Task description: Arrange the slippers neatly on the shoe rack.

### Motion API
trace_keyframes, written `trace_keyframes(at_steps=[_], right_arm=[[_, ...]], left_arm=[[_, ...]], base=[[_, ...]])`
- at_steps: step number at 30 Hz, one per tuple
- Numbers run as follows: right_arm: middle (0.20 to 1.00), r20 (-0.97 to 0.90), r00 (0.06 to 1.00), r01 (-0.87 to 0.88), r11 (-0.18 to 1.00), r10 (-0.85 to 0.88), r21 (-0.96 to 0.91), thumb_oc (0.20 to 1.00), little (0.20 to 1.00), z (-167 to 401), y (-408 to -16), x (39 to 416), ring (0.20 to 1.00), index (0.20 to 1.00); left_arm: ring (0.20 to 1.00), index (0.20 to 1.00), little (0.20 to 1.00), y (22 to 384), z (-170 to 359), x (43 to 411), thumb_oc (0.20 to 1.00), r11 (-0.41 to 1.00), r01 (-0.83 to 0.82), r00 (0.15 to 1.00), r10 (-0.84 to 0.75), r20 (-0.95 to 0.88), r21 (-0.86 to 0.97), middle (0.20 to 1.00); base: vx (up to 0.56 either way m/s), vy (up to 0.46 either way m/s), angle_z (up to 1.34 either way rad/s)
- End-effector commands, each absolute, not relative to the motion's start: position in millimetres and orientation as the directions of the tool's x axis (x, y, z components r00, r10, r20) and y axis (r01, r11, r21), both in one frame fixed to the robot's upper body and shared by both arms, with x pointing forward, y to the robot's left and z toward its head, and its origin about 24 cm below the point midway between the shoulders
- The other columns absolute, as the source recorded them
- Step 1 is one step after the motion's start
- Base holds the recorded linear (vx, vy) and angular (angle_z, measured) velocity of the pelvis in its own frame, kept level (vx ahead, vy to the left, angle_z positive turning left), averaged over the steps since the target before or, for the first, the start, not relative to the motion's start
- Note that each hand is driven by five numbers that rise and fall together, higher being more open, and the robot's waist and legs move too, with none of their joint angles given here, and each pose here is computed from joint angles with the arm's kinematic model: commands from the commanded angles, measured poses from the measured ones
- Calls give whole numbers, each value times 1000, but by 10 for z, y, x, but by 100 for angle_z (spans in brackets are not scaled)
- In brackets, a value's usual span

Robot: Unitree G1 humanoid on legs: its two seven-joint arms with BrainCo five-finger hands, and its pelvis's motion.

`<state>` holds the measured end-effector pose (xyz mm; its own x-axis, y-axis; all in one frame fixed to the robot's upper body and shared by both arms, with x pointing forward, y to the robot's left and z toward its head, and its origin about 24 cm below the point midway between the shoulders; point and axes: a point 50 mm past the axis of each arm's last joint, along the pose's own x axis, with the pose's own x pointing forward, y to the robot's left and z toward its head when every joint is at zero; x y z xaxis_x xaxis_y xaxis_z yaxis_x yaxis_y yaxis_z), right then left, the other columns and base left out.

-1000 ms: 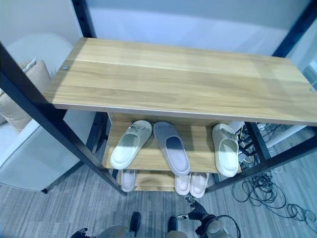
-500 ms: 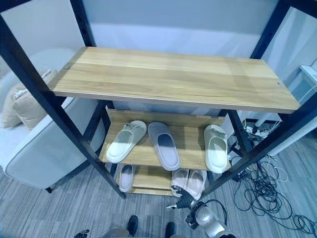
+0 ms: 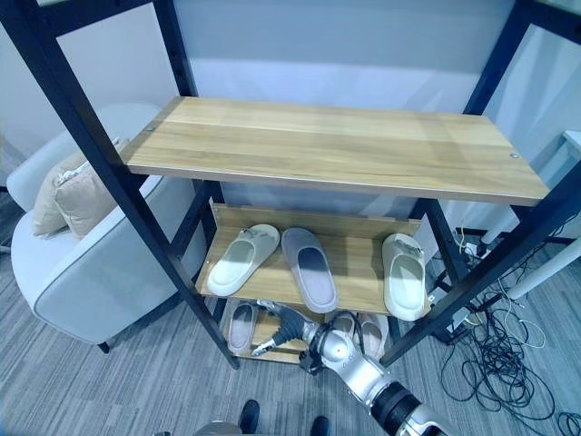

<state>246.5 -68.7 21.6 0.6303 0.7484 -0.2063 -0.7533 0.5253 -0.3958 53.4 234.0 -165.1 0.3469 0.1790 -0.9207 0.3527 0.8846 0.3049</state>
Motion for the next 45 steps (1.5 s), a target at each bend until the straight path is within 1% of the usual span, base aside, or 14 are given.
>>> trace_keyframes(at_steps=[1,2,3,6,7,9,14,16,19,22,27,30,34,45], right_arm=[[1000,85,625,-619,560,776,-550,1000,1000,942,-624,2715,1000,1000],[1000,186,625,-534,590,758,-606,1000,1000,1188,-648,2749,1000,1000],[1000,186,626,-533,590,758,-606,1000,1000,1191,-650,2749,1000,1000],[1000,307,629,-344,610,714,-714,1000,1000,1489,-723,2800,1000,1000],[1000,350,670,-212,621,655,-755,1000,1000,1562,-849,2875,1000,1000],[1000,361,692,-173,629,625,-758,1000,1000,1570,-904,2915,1000,1000],[1000,396,828,30,674,398,-738,1000,1000,1525,-1374,3132,1000,1000],[1000,397,828,31,674,397,-738,1000,1000,1525,-1375,3134,1000,1000],[1000,439,856,183,634,272,-751,1000,1000,1583,-1651,3236,1000,1000],[1000,486,853,264,646,189,-716,1000,1000,1654,-1775,3302,1000,1000],[1000,501,856,328,616,126,-716,1000,1000,1721,-1908,3397,1000,1000],[1000,492,867,346,616,78,-708,1000,1000,1693,-2000,3429,1000,1000],[1000,476,879,371,663,-25,-651,1000,1000,1672,-2140,3513,1000,1000],[1000,451,891,345,728,-56,-592,1000,1000,1738,-2134,3656,1000,1000]], left_arm=[[1000,1000,1000,1990,-1642,942,1000,862,427,447,61,-892,273,1000],[1000,1000,1000,1967,-1624,1022,1000,868,412,471,57,-881,276,1000],[1000,1000,1000,1966,-1623,1025,1000,868,412,471,56,-880,276,1000],[1000,1000,1000,1951,-1592,1124,1000,883,372,508,64,-859,286,1000],[1000,1000,1000,1911,-1576,1172,1000,883,370,531,54,-846,288,1000],[1000,1000,1000,1888,-1572,1187,1000,882,375,536,45,-843,285,1000],[1000,1000,1000,1866,-1561,1211,1000,871,397,545,30,-838,290,1000],[1000,1000,1000,1866,-1561,1213,1000,871,398,546,30,-837,290,1000],[1000,1000,1000,1879,-1570,1194,1000,861,413,537,32,-843,296,1000],[1000,1000,1000,1926,-1548,1245,1000,860,398,554,53,-831,320,1000],[1000,1000,1000,2075,-1506,1312,1000,879,313,577,125,-807,360,1000],[1000,1000,1000,2057,-1510,1309,1000,877,321,577,118,-808,357,1000],[1000,1000,1000,1979,-1516,1318,1000,862,367,581,81,-810,349,1000],[1000,1000,1000,1939,-1511,1355,1000,851,388,588,68,-806,354,1000]], base=[[-86,9,-3],[-59,3,-8],[-42,3,-11],[-20,-7,-21],[-14,1,-3],[0,0,0],[-9,-5,-3],[0,0,0],[0,0,0],[-10,9,2],[2,-1,0],[2,5,4],[-6,15,16],[-1,13,3]])
